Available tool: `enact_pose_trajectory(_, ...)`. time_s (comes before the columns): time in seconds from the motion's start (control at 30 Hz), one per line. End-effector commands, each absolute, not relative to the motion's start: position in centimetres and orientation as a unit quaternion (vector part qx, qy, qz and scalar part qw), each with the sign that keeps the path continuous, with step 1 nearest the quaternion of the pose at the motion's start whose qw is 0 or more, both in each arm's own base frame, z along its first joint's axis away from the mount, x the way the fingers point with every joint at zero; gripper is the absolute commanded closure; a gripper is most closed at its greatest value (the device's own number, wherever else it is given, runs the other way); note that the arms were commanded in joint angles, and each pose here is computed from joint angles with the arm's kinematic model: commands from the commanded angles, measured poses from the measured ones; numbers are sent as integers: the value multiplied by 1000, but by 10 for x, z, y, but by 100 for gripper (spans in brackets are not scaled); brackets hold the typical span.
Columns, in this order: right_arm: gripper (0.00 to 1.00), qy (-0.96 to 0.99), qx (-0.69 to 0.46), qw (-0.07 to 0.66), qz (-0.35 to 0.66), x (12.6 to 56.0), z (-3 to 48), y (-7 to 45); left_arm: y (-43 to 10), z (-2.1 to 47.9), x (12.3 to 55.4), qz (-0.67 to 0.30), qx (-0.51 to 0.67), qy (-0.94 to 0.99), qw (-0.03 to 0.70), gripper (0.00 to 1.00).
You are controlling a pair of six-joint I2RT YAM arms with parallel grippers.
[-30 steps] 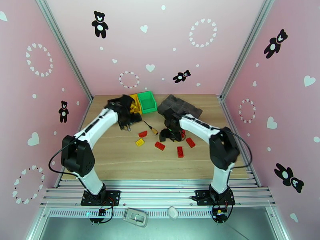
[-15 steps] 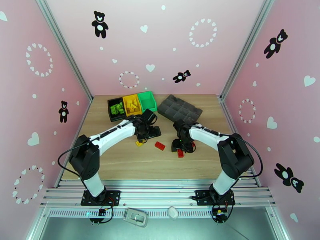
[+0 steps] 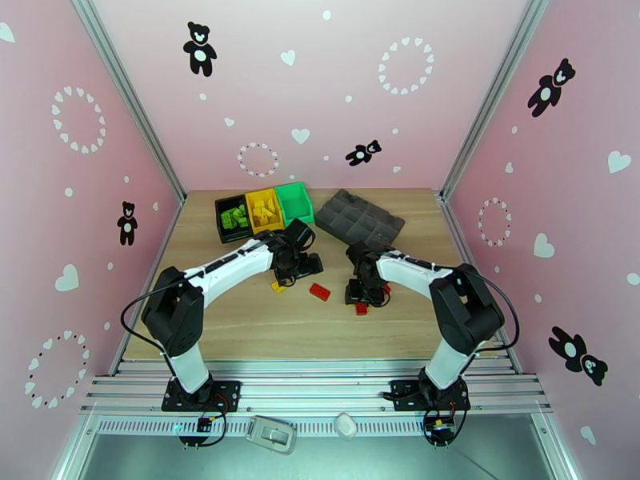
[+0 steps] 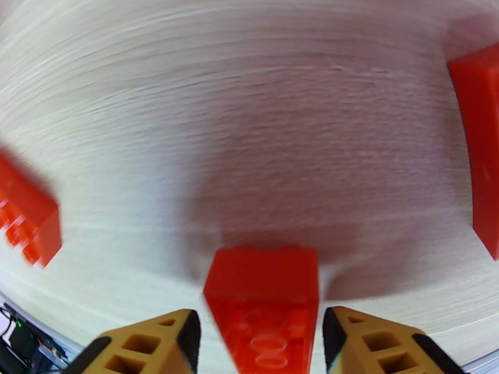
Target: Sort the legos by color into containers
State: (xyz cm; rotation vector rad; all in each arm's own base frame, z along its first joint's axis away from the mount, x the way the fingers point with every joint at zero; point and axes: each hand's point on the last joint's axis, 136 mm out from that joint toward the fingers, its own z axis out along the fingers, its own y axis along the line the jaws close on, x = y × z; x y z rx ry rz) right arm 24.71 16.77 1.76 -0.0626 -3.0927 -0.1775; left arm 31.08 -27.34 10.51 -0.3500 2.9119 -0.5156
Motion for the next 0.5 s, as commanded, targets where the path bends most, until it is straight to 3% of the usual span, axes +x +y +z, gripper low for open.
enact_pose_trajectory(0.0,52,-999,-29,13,-42,255,21,164,-276,106,322,-197,-128,969,77,10)
enact_pose_trajectory(0.17,64,-997,-33,-19,-71,273,49,177,-276,117,344,-238,-141,958,76,8)
enact_pose_trajectory(0.47,67,-972,-21,-67,-225,333,105,252,-271,153,413,-340,-176,920,87,2)
